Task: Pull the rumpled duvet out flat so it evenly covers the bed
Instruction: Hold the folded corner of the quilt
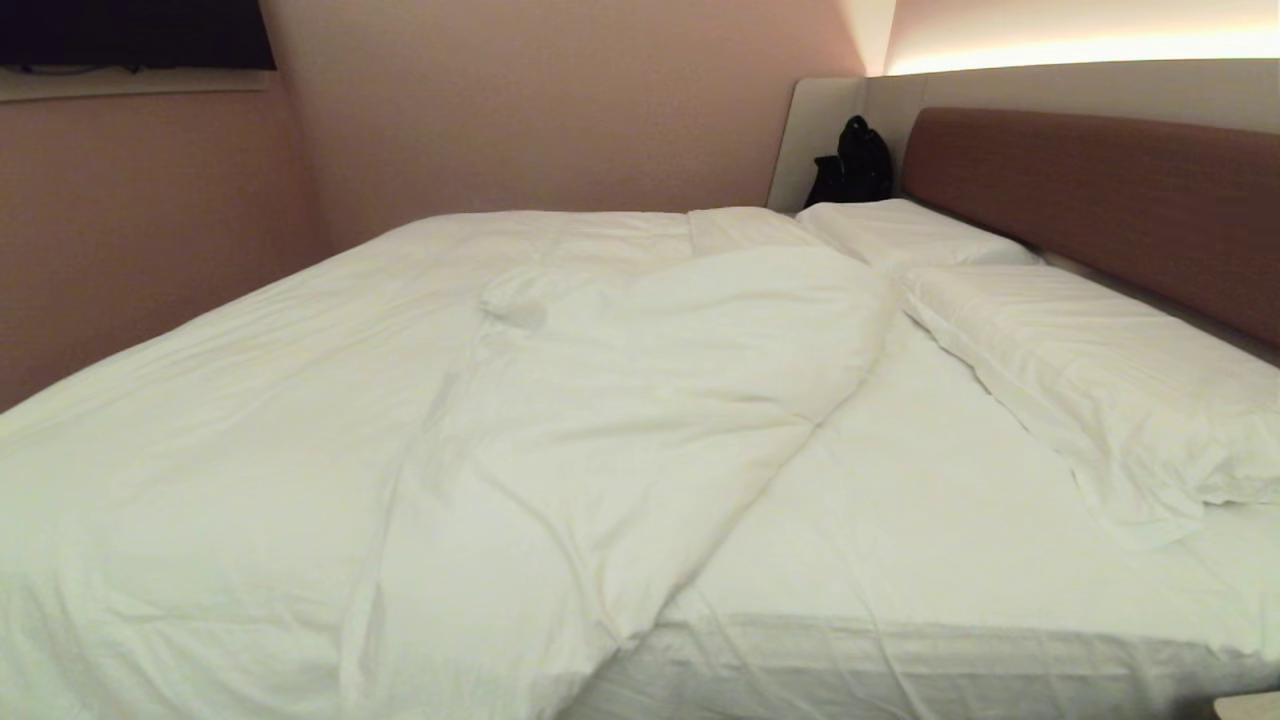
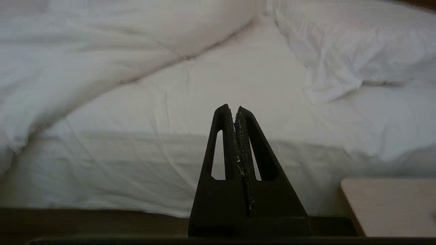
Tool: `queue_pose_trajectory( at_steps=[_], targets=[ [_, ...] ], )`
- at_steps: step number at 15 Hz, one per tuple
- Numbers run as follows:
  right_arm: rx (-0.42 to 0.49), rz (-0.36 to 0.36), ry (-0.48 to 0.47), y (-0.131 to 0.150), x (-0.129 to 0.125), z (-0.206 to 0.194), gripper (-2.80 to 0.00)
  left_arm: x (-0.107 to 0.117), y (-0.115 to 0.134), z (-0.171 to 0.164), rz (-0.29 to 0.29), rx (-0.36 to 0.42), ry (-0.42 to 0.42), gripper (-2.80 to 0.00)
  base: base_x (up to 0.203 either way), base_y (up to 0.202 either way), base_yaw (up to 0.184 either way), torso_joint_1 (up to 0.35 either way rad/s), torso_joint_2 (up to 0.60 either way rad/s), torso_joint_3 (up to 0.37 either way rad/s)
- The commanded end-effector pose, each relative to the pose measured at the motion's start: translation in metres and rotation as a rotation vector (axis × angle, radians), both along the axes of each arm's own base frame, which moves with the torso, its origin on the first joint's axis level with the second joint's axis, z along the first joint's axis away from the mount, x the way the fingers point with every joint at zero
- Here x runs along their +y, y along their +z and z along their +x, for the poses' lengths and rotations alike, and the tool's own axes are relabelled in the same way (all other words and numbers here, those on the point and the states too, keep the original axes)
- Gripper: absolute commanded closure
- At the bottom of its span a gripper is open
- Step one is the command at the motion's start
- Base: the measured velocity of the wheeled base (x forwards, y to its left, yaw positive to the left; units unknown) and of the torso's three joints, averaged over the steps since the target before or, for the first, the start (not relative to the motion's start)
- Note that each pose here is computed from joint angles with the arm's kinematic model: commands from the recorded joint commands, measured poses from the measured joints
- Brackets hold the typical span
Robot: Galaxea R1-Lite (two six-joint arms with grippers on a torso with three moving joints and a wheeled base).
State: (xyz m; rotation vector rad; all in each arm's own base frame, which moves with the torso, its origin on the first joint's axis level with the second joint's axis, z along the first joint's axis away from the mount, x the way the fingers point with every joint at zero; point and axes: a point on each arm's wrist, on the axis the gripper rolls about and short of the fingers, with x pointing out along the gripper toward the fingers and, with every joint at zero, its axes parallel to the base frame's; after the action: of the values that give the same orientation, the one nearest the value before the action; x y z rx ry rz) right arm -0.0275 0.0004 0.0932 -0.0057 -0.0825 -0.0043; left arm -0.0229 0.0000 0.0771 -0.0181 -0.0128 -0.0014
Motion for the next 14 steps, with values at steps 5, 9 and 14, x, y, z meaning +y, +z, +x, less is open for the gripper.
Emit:
queue_pose_trajectory(
  at_steps=[5, 9, 14],
  targets=[
    [-0.209, -0.004, -0.003, 0.094, 0.0, -0.026, 0.0, 0.0, 0.0, 0.0, 0.0, -0.001, 0.0, 0.0, 0.0, 0.0, 0.0, 0.0, 0.0, 0.0],
    [-0.249, -0.004, -0.006, 0.154, 0.0, -0.022, 0.0, 0.0, 0.0, 0.0, 0.0, -0.001, 0.0, 0.0, 0.0, 0.0, 0.0, 0.0, 0.0, 0.0],
    [-0.24, -0.005, 0.002, 0.223, 0.0, 0.013, 0.0, 0.0, 0.0, 0.0, 0.0, -0.001, 0.0, 0.0, 0.0, 0.0, 0.0, 0.0, 0.0, 0.0]
  ],
)
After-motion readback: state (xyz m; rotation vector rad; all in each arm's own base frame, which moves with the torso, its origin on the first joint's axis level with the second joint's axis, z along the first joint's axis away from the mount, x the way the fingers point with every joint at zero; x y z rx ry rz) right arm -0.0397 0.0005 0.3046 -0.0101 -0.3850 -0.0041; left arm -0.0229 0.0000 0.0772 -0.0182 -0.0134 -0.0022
